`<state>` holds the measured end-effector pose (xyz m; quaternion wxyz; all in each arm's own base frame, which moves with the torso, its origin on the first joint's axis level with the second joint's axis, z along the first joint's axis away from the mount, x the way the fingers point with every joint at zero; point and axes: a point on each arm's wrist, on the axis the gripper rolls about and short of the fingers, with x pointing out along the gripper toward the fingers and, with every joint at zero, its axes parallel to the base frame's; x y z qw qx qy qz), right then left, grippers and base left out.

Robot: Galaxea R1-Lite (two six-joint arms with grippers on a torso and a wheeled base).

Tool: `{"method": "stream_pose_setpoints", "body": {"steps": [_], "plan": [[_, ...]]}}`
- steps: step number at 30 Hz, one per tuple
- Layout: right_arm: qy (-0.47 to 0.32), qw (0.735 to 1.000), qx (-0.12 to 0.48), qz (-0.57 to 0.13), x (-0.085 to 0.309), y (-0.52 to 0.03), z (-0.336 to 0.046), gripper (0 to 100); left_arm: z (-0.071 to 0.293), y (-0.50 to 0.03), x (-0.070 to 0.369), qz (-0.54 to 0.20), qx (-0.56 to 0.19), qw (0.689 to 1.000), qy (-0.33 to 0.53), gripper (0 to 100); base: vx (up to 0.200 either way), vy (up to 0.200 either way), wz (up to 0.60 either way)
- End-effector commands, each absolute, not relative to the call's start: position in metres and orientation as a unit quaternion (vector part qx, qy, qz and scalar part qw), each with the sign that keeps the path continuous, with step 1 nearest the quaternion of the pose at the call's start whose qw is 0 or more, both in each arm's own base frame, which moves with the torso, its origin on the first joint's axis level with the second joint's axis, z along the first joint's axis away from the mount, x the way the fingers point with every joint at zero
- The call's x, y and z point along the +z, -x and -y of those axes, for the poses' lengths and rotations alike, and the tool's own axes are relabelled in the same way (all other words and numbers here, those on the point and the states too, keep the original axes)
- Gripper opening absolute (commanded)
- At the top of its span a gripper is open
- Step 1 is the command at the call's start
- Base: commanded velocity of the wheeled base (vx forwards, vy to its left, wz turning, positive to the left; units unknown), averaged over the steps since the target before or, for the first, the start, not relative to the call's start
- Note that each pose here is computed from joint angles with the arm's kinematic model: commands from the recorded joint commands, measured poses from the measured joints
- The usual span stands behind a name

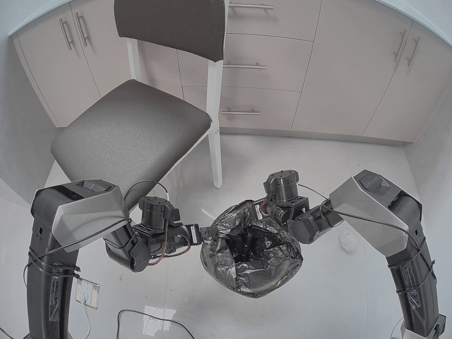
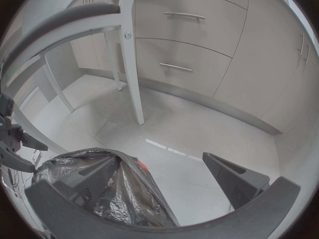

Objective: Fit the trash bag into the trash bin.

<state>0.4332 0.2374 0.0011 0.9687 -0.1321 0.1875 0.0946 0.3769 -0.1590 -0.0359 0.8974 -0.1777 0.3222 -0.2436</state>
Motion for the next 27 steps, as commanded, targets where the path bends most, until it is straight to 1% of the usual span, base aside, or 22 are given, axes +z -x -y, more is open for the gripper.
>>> {"method": "stream_pose_setpoints", "body": {"steps": [1, 4, 10, 13, 16, 18, 20, 21, 22, 23, 27], "plan": [[0.136, 0.966, 0.086, -0.202, -0.025, -0.442, -0.232, 100, 0.16, -0.377, -0.039, -0.324, -0.246, 0.897, 0.171, 100, 0.0, 0.0, 0.0], [0.137, 0.966, 0.086, -0.202, -0.027, -0.443, -0.232, 100, 0.16, -0.376, -0.041, -0.323, -0.25, 0.899, 0.157, 100, 0.0, 0.0, 0.0], [0.14, 0.964, 0.09, -0.206, -0.029, -0.44, -0.235, 100, 0.16, -0.376, -0.043, -0.324, -0.249, 0.899, 0.155, 100, 0.0, 0.0, 0.0], [0.142, 0.965, 0.089, -0.203, -0.023, -0.44, -0.235, 100, 0.16, -0.376, -0.042, -0.324, -0.249, 0.899, 0.155, 100, 0.0, 0.0, 0.0], [0.152, 0.965, 0.093, -0.193, 0.001, -0.441, -0.231, 100, 0.16, -0.375, -0.042, -0.324, -0.249, 0.899, 0.155, 100, 0.0, 0.0, 0.0], [0.171, 0.957, 0.1, -0.211, 0.022, -0.438, -0.223, 100, 0.16, -0.375, -0.042, -0.325, -0.249, 0.899, 0.155, 100, 0.0, 0.0, 0.0], [0.181, 0.944, 0.133, -0.24, 0.039, -0.428, -0.215, 100, 0.159, -0.375, -0.042, -0.325, -0.249, 0.899, 0.155, 100, 0.0, 0.0, 0.0], [0.189, 0.933, 0.164, -0.258, 0.049, -0.421, -0.212, 100, 0.159, -0.375, -0.042, -0.324, -0.249, 0.899, 0.155, 100, 0.0, 0.0, 0.0], [0.195, 0.926, 0.182, -0.267, 0.056, -0.417, -0.208, 100, 0.159, -0.375, -0.042, -0.324, -0.249, 0.899, 0.155, 100, 0.0, 0.0, 0.0], [0.2, 0.922, 0.19, -0.271, 0.06, -0.415, -0.206, 100, 0.159, -0.375, -0.042, -0.324, -0.249, 0.899, 0.155, 100, 0.0, 0.0, 0.0], [0.2, 0.922, 0.185, -0.274, 0.061, -0.415, -0.201, 100, 0.159, -0.374, -0.042, -0.325, -0.249, 0.899, 0.155, 100, 0.0, 0.0, 0.0]]}}
